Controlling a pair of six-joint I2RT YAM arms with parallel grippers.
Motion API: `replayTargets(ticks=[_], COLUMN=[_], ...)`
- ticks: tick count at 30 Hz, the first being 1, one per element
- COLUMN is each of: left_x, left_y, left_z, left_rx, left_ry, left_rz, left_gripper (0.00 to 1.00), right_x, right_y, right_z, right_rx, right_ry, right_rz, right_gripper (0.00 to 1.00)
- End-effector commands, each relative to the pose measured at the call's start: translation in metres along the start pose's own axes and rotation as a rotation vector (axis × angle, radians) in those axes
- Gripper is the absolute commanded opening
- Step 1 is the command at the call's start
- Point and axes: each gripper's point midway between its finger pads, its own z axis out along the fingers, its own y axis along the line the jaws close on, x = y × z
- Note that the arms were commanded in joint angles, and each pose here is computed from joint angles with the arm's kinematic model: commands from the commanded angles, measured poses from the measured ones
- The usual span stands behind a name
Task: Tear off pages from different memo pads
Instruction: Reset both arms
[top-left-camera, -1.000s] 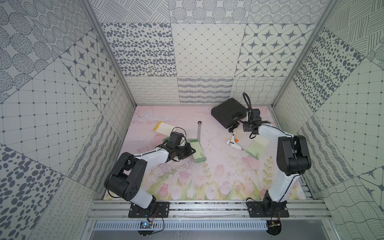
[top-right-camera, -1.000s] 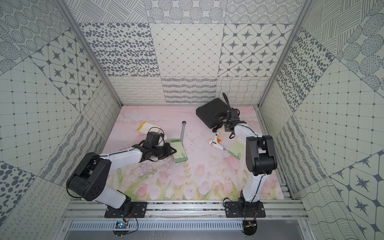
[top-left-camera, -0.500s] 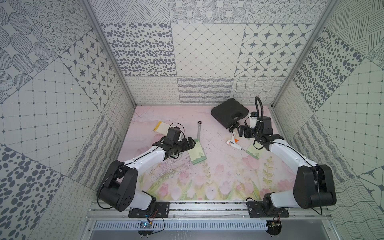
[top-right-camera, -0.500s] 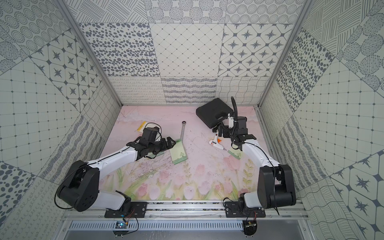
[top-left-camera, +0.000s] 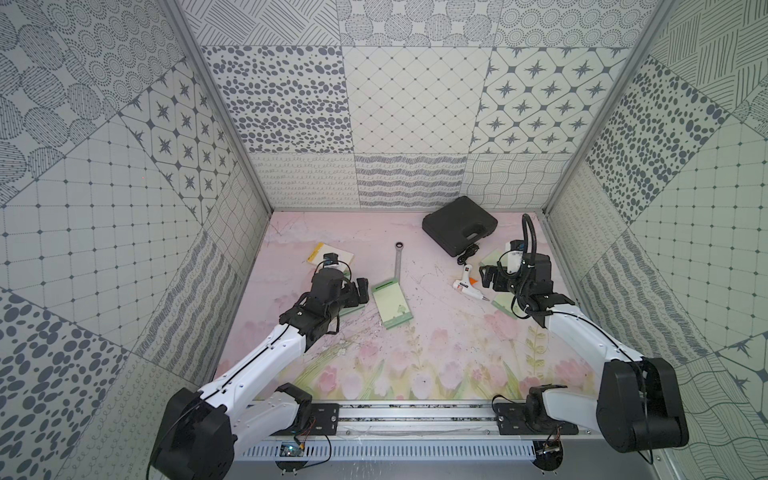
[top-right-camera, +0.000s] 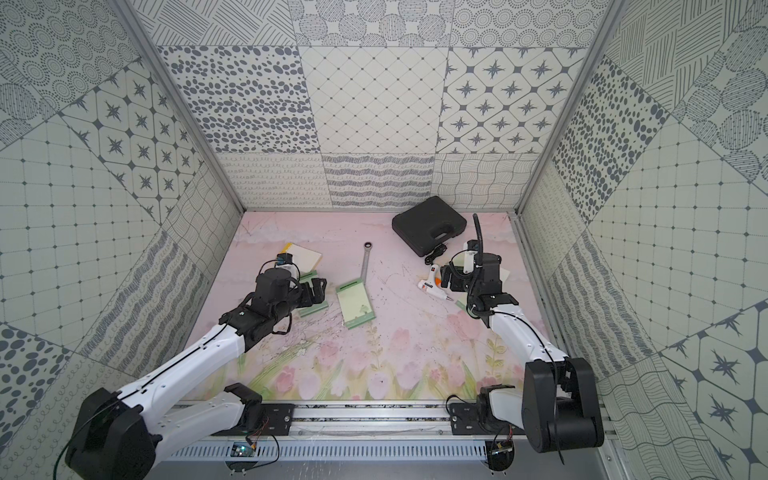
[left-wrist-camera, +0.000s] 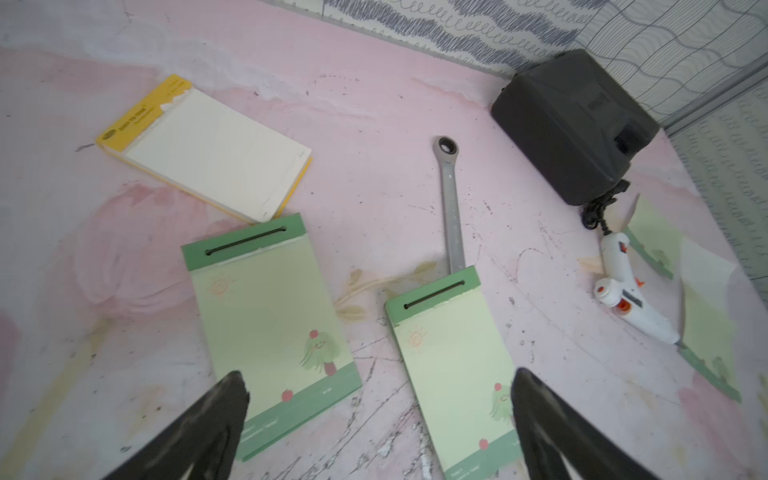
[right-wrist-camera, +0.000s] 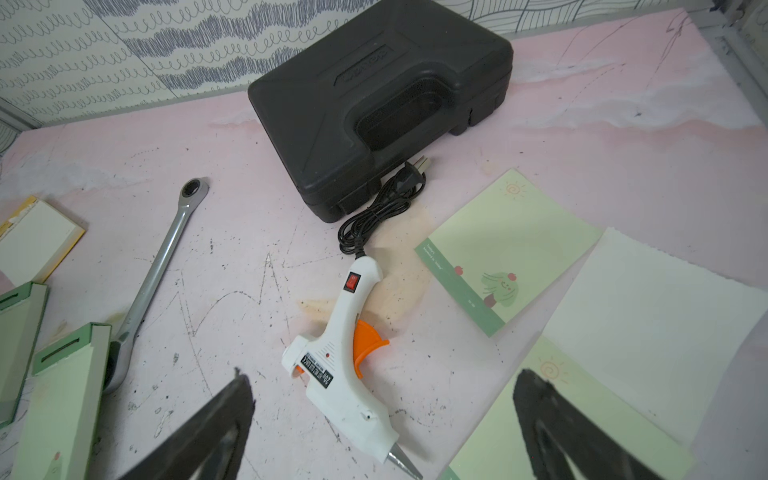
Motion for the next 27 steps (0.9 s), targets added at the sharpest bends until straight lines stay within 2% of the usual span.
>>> replayTargets(ticks=[1,4,7,9,12,16,18,20,21,23,27], left_x=[-0.03,-0.027,-0.023,-0.021,-0.016,-0.026,-0.018,-0.01,-0.012,-0.008,-0.01], left_y=[0.056,0.077,0.088,0.096,0.109,0.111,0.119,0.119,0.12,0.12,0.119], left_z=[-0.019,-0.016,-0.006,0.004,0.024,0.04,0.054,0.066,0.067,0.07,0.076], left_rx=[-0.26,-0.296,-0.295,-0.286,-0.271,-0.259,-0.262,-0.243,-0.249,-0.241,-0.24], left_ry=[-0.247,-0.275,-0.329,-0.366,-0.373,-0.432,-0.391,-0.383,-0.399,-0.334,-0.316], left_rz=[0.179,0.203,0.229,0.232,0.206,0.254,0.228,0.253,0.26,0.232,0.246], left_gripper=[1.0,1.0,1.0,1.0,1.0,1.0,1.0,1.0,1.0,1.0,1.0], right_x=[-0.023,-0.02,-0.029,-0.02,-0.012,-0.008,-0.006,-0.003,0.0,0.006,0.009], right_y=[-0.005,-0.009,-0.018,-0.024,-0.029,-0.031,-0.03,-0.032,-0.033,-0.038,-0.045], right_z=[-0.003,0.004,0.005,0.007,0.015,0.017,0.017,0.025,0.03,0.037,0.038], right_rx=[0.003,-0.003,0.042,0.07,0.085,0.097,0.085,0.09,0.089,0.107,0.134], right_ry=[-0.157,-0.156,-0.224,-0.252,-0.228,-0.282,-0.314,-0.304,-0.286,-0.281,-0.279], right_rz=[-0.034,-0.035,-0.057,-0.092,-0.115,-0.153,-0.186,-0.184,-0.186,-0.176,-0.153], right_gripper=[0.99,0.99,0.99,0.99,0.99,0.99,0.99,0.99,0.99,0.99,0.99])
